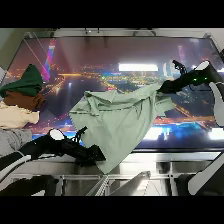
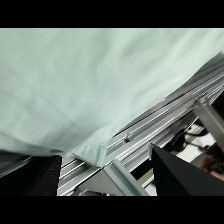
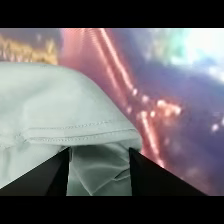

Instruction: Fold the shirts.

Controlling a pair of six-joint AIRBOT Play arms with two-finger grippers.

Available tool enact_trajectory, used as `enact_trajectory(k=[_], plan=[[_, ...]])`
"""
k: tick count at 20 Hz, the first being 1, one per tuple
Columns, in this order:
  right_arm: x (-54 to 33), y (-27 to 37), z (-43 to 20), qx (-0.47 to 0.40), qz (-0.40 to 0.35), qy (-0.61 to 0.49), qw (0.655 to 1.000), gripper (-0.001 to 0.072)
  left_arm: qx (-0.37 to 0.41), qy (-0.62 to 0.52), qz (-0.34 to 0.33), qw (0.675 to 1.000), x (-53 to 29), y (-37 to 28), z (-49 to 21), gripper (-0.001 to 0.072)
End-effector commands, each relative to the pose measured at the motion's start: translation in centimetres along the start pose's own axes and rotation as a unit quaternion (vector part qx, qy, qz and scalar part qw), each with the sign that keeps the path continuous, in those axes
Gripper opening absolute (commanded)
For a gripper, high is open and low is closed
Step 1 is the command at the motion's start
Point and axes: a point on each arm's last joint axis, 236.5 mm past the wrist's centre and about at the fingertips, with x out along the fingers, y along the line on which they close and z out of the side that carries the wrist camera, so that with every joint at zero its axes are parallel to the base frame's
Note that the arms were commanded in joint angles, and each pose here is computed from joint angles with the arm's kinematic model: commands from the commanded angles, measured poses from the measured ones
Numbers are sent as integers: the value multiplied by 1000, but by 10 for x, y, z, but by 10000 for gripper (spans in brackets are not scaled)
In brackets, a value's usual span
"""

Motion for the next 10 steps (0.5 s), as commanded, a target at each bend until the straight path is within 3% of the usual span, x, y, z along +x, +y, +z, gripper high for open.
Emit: enact_trajectory(k=[1,4,6,10], plan=[[-1,0,-2,2,2,4,1000,415,37,15,-4,999,-2,-13,9,594],[-1,-1,-2,2,1,4,1000,414,22,42,-47,998,-28,-24,-4,592],[-1,-1,-3,1,1,5,1000,414,20,35,-87,995,-58,-35,-6,545],[-1,-1,-2,5,0,3,1000,414,24,-64,-129,989,-108,-39,20,546]])
